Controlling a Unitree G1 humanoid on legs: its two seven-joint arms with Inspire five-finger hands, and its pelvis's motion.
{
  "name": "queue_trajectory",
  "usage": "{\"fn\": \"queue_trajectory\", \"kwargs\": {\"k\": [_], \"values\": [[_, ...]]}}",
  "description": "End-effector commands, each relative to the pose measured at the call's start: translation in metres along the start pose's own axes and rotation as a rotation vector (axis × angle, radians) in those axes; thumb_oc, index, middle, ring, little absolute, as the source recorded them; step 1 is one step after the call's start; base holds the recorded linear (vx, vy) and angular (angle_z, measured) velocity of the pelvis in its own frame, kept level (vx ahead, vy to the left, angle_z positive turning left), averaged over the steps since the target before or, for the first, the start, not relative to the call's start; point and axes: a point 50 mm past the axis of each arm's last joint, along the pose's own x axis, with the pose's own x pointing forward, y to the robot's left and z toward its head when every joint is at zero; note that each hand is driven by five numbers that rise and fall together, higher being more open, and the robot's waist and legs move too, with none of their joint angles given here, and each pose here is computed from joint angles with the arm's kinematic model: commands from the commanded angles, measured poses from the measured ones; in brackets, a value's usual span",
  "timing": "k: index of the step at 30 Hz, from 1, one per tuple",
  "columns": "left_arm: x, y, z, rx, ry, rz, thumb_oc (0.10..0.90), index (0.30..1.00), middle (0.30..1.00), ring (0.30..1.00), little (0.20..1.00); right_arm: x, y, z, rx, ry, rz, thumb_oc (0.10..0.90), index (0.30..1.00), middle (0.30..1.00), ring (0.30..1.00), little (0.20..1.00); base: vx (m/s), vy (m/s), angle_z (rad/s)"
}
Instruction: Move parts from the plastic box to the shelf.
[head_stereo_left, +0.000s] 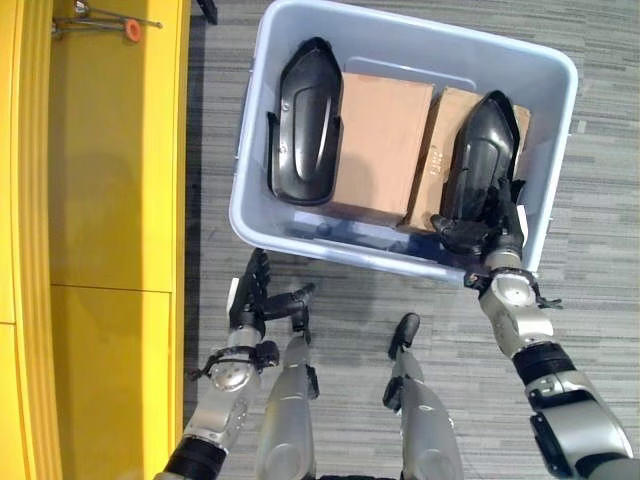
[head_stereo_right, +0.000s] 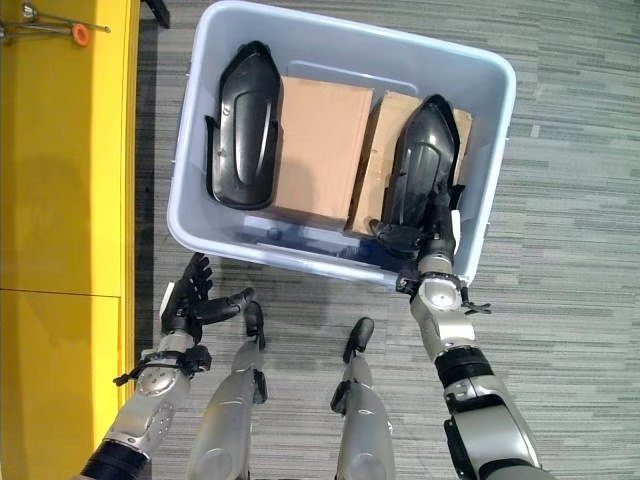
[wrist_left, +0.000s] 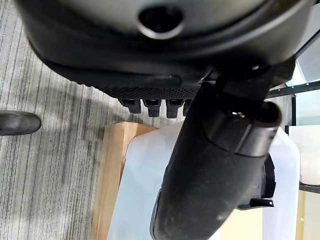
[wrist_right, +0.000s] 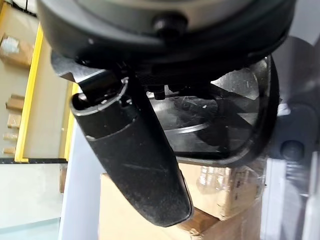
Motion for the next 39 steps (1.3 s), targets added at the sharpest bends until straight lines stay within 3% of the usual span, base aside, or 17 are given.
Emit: {"fn": "queue_trajectory", "kwargs": {"k": [1,22,26,30,39], "values": [[-0.002,0.012,0.032,0.008,-0.168,0.006,0.900,1.000,1.000,1.000,1.000,0.013,0.015,0.042,-0.036,-0.157,0.062,0.900,1.000,1.000,1.000,1.000,0.00,-0.002,0.05],[0.001,0.012,0.035,-0.012,-0.171,-0.004,0.900,1.000,1.000,1.000,1.000,0.041,0.029,0.124,-0.013,-0.328,0.048,0.900,1.000,1.000,1.000,1.000,0.00,0.000,0.01],[0.001,0.013,0.035,-0.018,-0.171,0.014,0.900,1.000,1.000,1.000,1.000,0.025,0.045,0.135,0.086,-0.423,0.127,0.900,1.000,1.000,1.000,1.000,0.00,0.000,0.00],[-0.002,0.022,0.036,-0.005,-0.183,0.060,0.900,1.000,1.000,1.000,1.000,-0.018,0.038,0.120,-0.052,-0.572,0.173,0.900,1.000,1.000,1.000,1.000,0.00,0.000,0.00],[-0.008,0.035,0.039,0.033,-0.206,0.108,0.900,1.000,1.000,1.000,1.000,-0.051,0.011,0.108,-0.149,-0.648,0.118,0.900,1.000,1.000,1.000,1.000,0.00,0.000,0.00]]}}
